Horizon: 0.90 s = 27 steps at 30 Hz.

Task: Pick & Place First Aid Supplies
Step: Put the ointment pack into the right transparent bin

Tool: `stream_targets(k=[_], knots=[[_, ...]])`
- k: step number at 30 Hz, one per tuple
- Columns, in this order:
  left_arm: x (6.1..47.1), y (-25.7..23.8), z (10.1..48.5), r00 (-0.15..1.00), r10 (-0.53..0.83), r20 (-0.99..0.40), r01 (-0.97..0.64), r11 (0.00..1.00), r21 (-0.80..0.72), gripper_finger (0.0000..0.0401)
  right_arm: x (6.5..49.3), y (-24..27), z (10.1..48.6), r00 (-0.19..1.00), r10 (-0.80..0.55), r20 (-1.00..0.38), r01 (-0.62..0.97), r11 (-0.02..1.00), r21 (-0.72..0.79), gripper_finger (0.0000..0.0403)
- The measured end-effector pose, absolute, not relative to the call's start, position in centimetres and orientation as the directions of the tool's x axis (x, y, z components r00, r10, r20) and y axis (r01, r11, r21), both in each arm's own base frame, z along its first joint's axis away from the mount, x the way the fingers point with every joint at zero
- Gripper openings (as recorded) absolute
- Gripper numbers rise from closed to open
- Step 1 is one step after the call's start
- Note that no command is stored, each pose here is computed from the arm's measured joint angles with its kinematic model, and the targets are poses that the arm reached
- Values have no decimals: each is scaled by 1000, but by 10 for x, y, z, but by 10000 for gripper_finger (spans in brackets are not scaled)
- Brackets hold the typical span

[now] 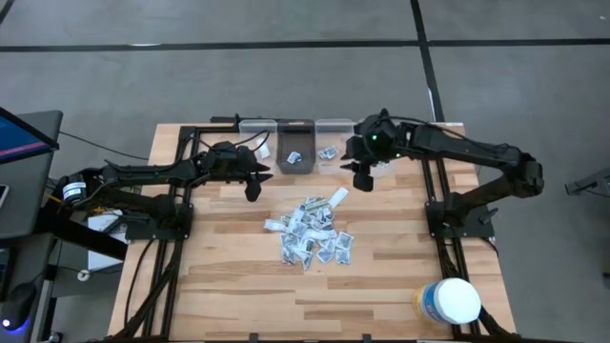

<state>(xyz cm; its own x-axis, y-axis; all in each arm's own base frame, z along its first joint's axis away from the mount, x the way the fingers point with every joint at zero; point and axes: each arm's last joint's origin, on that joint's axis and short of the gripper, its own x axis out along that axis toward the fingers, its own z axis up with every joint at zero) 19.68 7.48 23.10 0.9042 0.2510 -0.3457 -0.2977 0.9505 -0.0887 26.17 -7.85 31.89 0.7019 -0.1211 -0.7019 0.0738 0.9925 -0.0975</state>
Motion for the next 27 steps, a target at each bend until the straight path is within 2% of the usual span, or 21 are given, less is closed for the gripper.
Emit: stream_targets(k=[3,9,27], knots=[[196,74,230,901,243,-361,-294,951,-92,131,268,-77,305,751,-92,-654,71,996,-59,107],[196,74,229,906,217,-364,-271,957,-102,131,271,-67,281,769,-64,-636,64,998,-23,107],[196,72,228,901,209,-379,-267,958,-106,131,318,-46,180,609,36,-793,16,998,58,107]])
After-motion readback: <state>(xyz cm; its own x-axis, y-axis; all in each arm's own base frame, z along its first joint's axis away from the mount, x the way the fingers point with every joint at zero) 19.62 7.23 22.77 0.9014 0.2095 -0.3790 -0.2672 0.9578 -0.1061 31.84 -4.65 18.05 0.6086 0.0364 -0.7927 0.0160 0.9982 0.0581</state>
